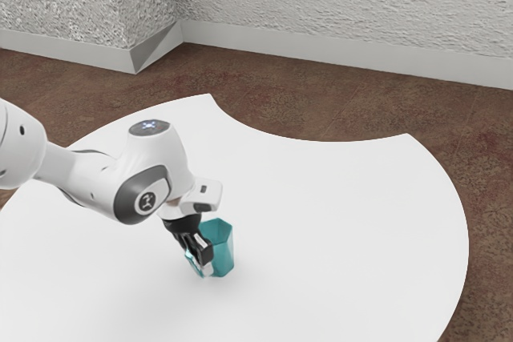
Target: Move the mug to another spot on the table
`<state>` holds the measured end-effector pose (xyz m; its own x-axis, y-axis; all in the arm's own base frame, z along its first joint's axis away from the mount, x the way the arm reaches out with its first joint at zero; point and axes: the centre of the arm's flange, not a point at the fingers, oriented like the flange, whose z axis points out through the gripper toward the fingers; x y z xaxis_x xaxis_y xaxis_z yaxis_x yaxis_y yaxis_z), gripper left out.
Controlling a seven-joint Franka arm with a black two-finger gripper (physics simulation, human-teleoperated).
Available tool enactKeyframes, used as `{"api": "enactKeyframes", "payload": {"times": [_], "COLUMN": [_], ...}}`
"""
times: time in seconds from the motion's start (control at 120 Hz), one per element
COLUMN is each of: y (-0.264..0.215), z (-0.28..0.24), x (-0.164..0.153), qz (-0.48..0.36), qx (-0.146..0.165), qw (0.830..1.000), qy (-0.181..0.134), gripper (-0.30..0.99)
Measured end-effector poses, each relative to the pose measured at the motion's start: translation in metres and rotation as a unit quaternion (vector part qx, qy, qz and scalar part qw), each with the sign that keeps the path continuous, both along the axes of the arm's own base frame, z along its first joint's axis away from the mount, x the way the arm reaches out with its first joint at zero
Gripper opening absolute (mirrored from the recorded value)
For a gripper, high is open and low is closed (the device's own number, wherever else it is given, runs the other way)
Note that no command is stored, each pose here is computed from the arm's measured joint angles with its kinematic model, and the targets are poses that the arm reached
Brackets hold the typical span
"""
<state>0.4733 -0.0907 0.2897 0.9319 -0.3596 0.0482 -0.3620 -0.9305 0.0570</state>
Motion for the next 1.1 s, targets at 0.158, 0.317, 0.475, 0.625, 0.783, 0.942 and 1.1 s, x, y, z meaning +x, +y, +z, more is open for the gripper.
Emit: {"api": "enactKeyframes", "payload": {"times": [0.158, 0.317, 0.475, 0.625, 0.783, 0.942, 1.1], "y": [0.000, 0.002, 0.004, 0.003, -0.001, 0.007, 0.041], "z": [-0.001, 0.005, 0.018, 0.027, 0.041, 0.060, 0.082], "x": [-0.002, -0.002, -0.001, 0.001, 0.007, 0.020, 0.047], "qz": [0.001, 0.003, 0.002, -0.003, -0.013, -0.010, 0.019], "qx": [-0.001, -0.003, -0.005, -0.005, -0.004, -0.002, 0.002], "qw": [1.000, 1.000, 1.000, 1.000, 0.999, 0.998, 0.996], "qy": [0.004, -0.001, -0.012, -0.021, -0.037, -0.059, -0.086], "gripper": [0.29, 0.29, 0.18, 0.15, 0.13, 0.13, 0.13]}}
